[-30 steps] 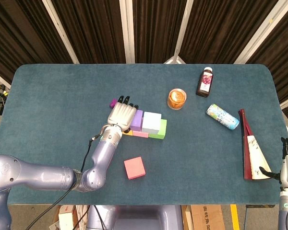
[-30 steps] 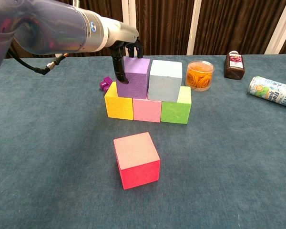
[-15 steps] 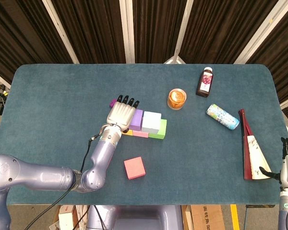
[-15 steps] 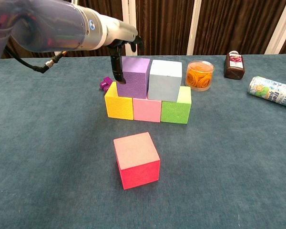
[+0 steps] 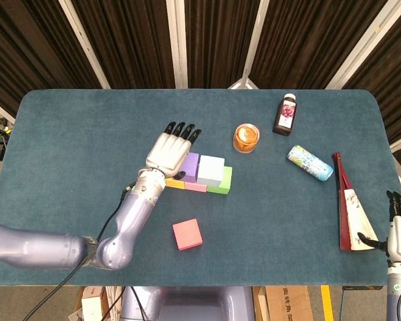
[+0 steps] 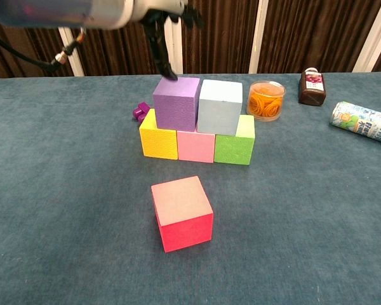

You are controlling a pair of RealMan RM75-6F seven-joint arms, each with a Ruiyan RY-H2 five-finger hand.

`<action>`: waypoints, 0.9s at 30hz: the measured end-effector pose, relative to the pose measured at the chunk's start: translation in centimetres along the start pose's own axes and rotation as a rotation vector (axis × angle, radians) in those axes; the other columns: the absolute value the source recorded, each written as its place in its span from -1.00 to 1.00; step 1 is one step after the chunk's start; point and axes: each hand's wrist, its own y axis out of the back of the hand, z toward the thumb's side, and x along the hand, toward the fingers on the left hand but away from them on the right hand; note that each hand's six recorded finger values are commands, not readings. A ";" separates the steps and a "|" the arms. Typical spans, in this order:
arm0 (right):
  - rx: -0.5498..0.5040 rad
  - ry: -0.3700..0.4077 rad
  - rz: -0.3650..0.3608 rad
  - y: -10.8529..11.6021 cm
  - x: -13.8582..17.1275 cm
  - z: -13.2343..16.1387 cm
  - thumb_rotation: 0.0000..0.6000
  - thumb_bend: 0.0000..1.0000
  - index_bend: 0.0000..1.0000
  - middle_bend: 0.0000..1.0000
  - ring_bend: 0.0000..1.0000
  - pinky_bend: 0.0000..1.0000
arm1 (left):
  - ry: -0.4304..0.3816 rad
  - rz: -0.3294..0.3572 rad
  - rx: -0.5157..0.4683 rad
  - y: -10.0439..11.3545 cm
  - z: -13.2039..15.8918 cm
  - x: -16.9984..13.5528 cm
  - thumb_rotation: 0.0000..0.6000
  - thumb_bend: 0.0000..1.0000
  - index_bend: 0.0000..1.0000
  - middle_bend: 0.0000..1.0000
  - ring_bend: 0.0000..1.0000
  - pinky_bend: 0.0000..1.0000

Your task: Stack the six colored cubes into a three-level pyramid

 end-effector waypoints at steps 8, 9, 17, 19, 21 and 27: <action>-0.024 0.133 0.048 -0.8 0.9 2.2 1.00 -0.81 -0.78 -0.86 -0.99 -1.00 | -0.035 0.131 -0.117 3.9 -4.9 -3.9 1.00 -0.48 -0.87 -0.90 -1.00 -1.00; -0.023 0.150 0.056 -1.0 1.0 2.5 1.00 -0.81 -0.77 -0.86 -0.99 -1.00 | -0.036 0.142 -0.124 4.2 -5.5 -4.4 1.00 -0.48 -0.87 -0.89 -1.00 -1.00; -0.008 0.253 0.118 -2.8 1.6 5.2 1.00 -0.81 -0.70 -0.86 -0.99 -1.00 | -0.036 0.160 -0.162 3.3 -11.1 -9.3 1.00 -0.48 -0.86 -0.90 -1.00 -1.00; 0.009 0.269 0.133 -3.1 1.5 5.8 1.00 -0.81 -0.68 -0.86 -0.99 -1.00 | -0.035 0.149 -0.176 2.7 -12.1 -10.3 1.00 -0.48 -0.86 -0.90 -1.00 -1.00; 0.024 0.278 0.148 -3.5 1.4 6.4 1.00 -0.81 -0.66 -0.86 -0.99 -1.00 | -0.043 0.140 -0.198 2.0 -12.8 -11.3 1.00 -0.48 -0.86 -0.90 -1.00 -1.00; 0.041 0.294 0.213 -4.8 0.8 8.8 1.00 -0.81 -0.64 -0.86 -0.99 -1.00 | -0.106 0.157 -0.248 0.7 -13.7 -14.2 1.00 -0.48 -0.86 -0.90 -1.00 -1.00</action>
